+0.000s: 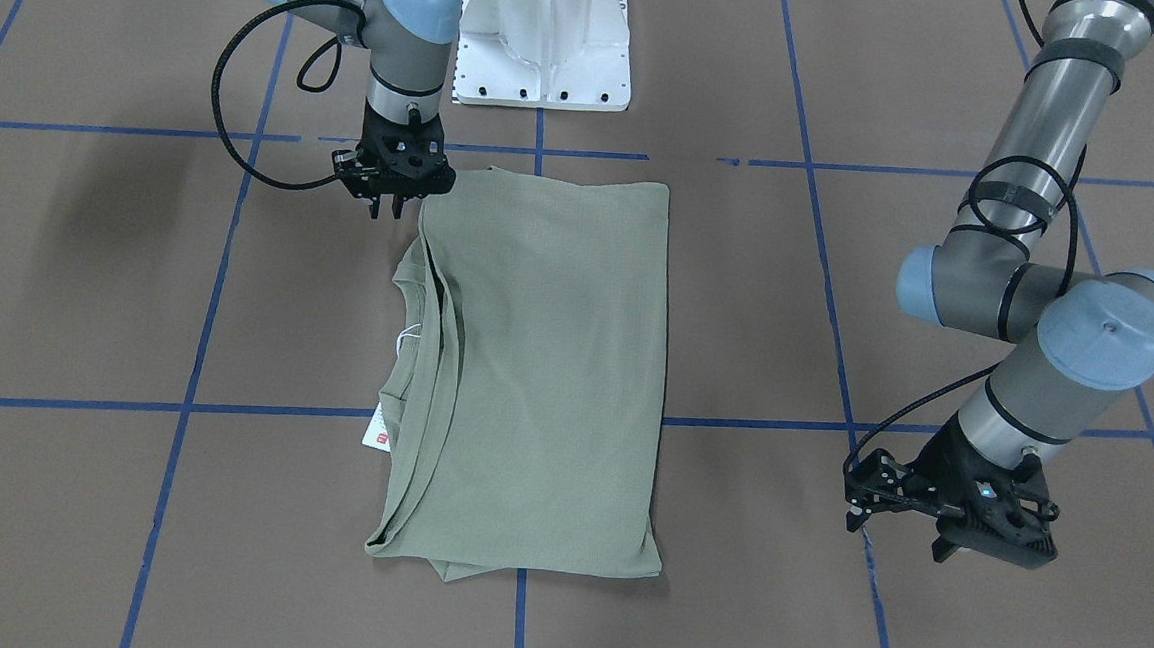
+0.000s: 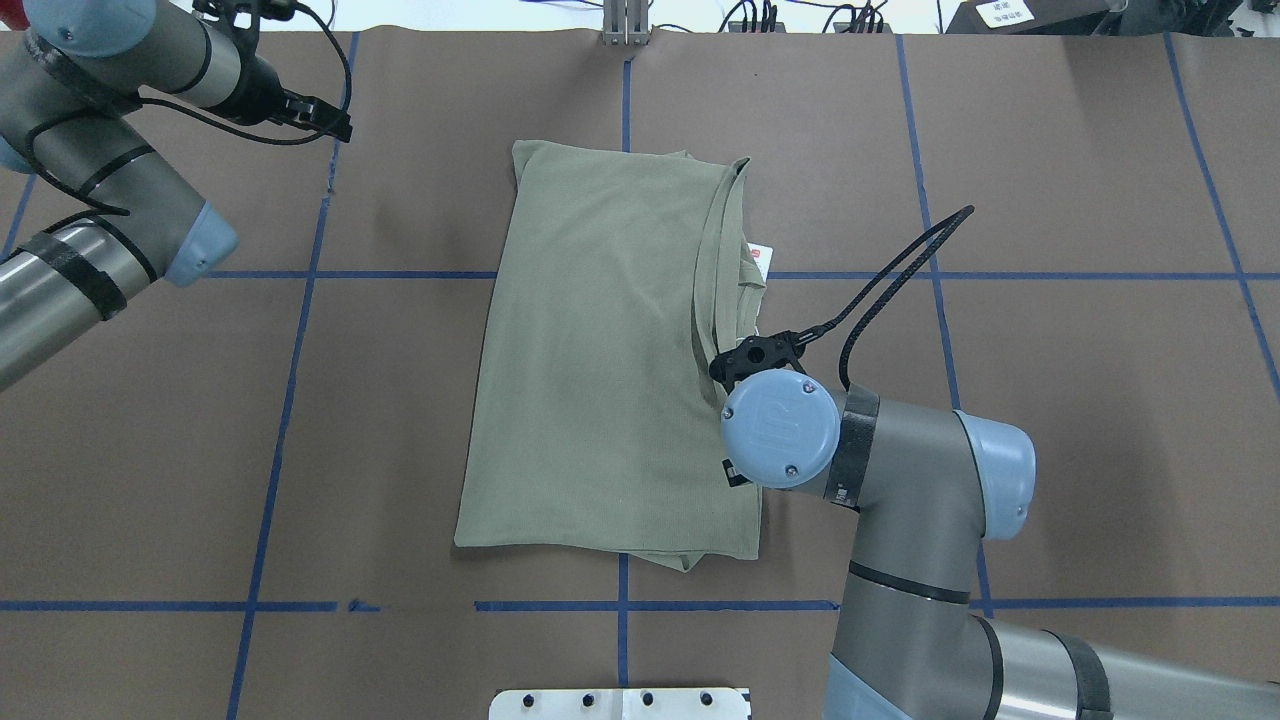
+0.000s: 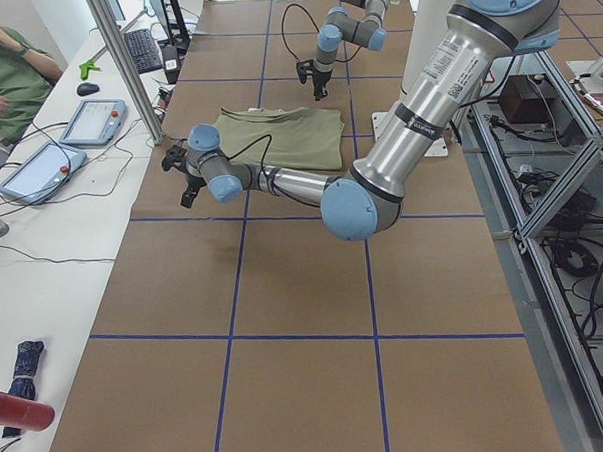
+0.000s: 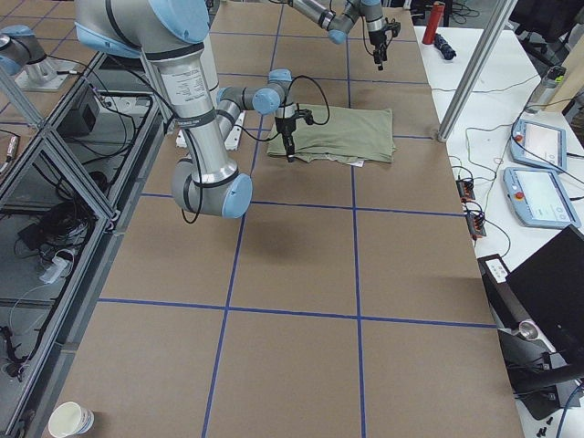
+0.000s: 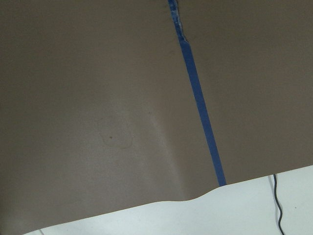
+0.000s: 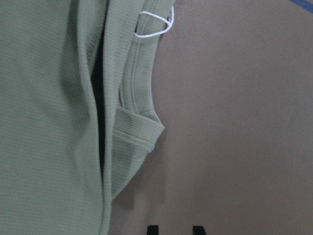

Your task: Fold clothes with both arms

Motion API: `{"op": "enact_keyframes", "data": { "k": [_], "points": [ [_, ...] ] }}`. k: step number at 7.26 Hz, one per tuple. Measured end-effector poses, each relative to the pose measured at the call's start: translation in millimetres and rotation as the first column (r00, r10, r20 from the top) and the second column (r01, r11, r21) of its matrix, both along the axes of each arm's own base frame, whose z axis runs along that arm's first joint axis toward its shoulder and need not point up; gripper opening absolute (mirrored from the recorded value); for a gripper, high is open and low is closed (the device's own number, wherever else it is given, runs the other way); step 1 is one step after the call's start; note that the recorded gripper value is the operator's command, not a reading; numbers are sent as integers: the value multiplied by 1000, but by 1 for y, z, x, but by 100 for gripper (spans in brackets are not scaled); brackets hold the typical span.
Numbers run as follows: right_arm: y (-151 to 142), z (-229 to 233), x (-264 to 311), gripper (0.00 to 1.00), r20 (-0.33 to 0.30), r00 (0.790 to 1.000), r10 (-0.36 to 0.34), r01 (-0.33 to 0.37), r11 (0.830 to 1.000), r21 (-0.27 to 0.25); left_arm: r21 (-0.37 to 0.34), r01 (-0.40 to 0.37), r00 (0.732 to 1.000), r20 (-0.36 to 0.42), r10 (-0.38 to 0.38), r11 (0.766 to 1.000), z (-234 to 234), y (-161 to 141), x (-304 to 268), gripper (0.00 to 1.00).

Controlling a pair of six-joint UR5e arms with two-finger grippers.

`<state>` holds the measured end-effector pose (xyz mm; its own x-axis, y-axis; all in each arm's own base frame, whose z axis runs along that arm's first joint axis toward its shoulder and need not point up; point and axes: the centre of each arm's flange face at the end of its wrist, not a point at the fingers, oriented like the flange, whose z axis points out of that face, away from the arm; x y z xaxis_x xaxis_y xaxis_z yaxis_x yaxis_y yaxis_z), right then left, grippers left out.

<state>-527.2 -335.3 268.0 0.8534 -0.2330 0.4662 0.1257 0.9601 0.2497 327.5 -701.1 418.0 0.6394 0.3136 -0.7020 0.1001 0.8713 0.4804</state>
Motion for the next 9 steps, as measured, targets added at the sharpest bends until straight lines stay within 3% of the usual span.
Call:
{"op": "enact_keyframes", "data": {
  "k": [3, 5, 9],
  "points": [
    [-50, -28, -27, 44, 131, 989, 66, -72, 997, 37, 0, -2, 1000, 0, 2, 1000, 0, 1, 1, 100],
    [-72, -27, -46, 46, 133, 987, 85, -91, 995, 36, 0, -2, 1000, -1, 2, 1000, 0, 1, 1, 100],
    [-83, -7, -46, 49, 74, 995, 66, -69, 997, 38, 1, -4, 1000, -1, 4, 1000, 0, 1, 2, 100]
  ]
}}
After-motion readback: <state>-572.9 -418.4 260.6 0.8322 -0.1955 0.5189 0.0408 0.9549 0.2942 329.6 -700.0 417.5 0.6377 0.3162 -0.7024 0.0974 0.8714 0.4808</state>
